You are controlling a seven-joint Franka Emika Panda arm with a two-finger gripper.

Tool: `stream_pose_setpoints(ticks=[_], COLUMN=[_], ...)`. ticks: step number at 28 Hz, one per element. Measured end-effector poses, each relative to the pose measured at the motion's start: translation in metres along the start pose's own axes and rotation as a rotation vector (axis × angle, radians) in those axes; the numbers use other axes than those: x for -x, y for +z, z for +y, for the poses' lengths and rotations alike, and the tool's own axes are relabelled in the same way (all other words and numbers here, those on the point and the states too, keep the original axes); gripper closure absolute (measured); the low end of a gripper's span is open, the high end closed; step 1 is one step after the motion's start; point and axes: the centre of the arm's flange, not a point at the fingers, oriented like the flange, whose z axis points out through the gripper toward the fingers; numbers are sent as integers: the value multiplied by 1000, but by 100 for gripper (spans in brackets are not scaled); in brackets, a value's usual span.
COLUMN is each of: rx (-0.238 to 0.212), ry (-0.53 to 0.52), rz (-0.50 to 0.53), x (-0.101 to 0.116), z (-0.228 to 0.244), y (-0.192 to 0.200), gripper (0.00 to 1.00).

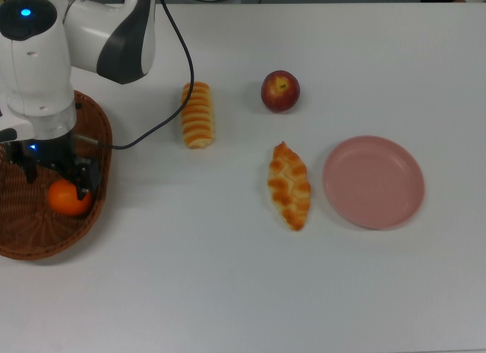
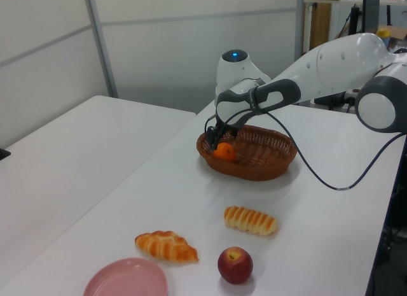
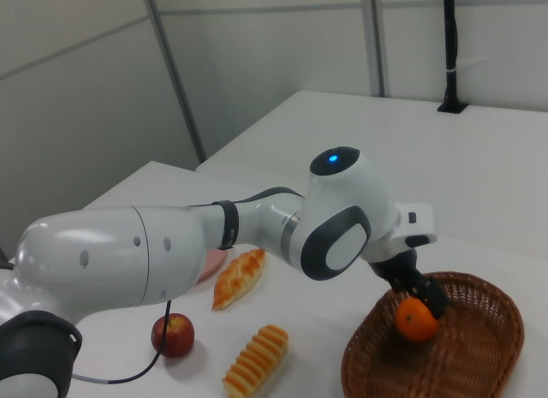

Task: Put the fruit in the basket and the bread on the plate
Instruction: 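Move to the striped bread roll and grasp it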

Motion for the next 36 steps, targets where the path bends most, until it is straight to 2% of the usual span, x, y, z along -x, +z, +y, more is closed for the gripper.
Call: stream_pose_setpoints(ticks=[3,6,11,16,19,25,31,36], rx=[-3,-25,-67,-68,-67,-72,-83,-90], ry=[2,13,-21,-93,-162,-213,-250,-291], rz=[16,24,-49,-222,-343,-539,-637,-655], x=[-4,-6,2,27,45,76,104,127], z=[0,-5,-46,-84,-94,-99,-112,-134], y=[-9,-25,-47,-59,-60,-50,-27,-9], gripper=[0,0,0,0,0,0,0,0])
